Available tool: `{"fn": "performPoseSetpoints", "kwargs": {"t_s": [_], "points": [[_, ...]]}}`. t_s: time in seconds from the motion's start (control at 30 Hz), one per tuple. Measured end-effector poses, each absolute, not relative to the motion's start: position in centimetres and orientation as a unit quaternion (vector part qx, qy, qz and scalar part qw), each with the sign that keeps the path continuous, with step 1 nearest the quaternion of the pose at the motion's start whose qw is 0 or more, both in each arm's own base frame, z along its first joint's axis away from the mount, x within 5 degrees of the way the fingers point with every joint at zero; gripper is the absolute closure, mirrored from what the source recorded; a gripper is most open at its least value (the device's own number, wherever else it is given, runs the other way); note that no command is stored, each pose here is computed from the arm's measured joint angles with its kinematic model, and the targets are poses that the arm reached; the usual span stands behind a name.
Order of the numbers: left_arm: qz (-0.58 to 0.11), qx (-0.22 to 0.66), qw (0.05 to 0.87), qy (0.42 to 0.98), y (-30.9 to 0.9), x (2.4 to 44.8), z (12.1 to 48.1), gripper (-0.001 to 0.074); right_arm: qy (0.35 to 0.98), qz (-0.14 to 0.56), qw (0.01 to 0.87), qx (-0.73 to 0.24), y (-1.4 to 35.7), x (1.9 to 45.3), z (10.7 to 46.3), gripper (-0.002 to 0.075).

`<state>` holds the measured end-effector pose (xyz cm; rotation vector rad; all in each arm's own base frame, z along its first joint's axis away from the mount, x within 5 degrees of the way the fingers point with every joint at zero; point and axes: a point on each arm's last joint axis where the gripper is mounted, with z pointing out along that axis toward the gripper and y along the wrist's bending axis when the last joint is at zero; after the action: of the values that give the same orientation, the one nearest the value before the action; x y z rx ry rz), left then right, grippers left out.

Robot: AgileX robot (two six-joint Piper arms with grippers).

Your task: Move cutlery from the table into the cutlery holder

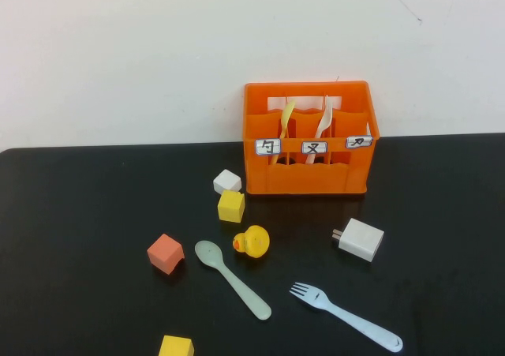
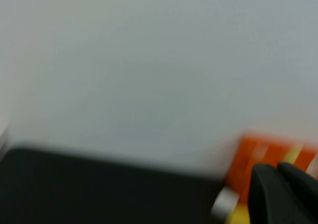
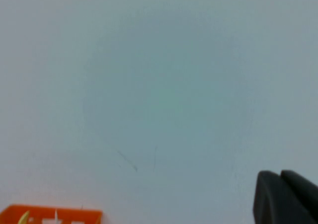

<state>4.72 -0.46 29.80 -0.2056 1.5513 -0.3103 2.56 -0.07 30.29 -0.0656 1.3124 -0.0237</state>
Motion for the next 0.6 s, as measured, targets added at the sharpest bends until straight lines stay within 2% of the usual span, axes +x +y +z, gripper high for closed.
{"fn": "performPoseSetpoints", "kwargs": {"t_s": [0.1, 0.2, 0.33, 0.47, 0.6], "points": [[-0.097, -0.079, 0.623, 0.772, -0.4, 5.8, 29.2, 0.0737, 0.662, 0.004, 0.749, -0.015, -0.2, 2.2, 30.1, 0.0728], [-0.08, -0.078, 0.571, 0.813, -0.3, 6.8, 28.4, 0.0736, 0.706, 0.008, 0.708, -0.031, 0.1, 2.2, 29.7, 0.0728], [-0.075, -0.079, 0.541, 0.834, -0.3, 7.5, 27.8, 0.0736, 0.762, 0.012, 0.639, -0.106, 1.0, 3.1, 28.7, 0.0728], [-0.084, -0.085, 0.533, 0.838, -0.4, 7.5, 27.7, 0.0736, 0.8, 0.044, 0.572, -0.178, 2.3, 4.3, 27.7, 0.0728], [-0.14, -0.129, 0.512, 0.838, -0.9, 7.6, 27.6, 0.0736, 0.83, 0.054, 0.509, -0.222, 2.8, 5.7, 26.8, 0.0728]]}}
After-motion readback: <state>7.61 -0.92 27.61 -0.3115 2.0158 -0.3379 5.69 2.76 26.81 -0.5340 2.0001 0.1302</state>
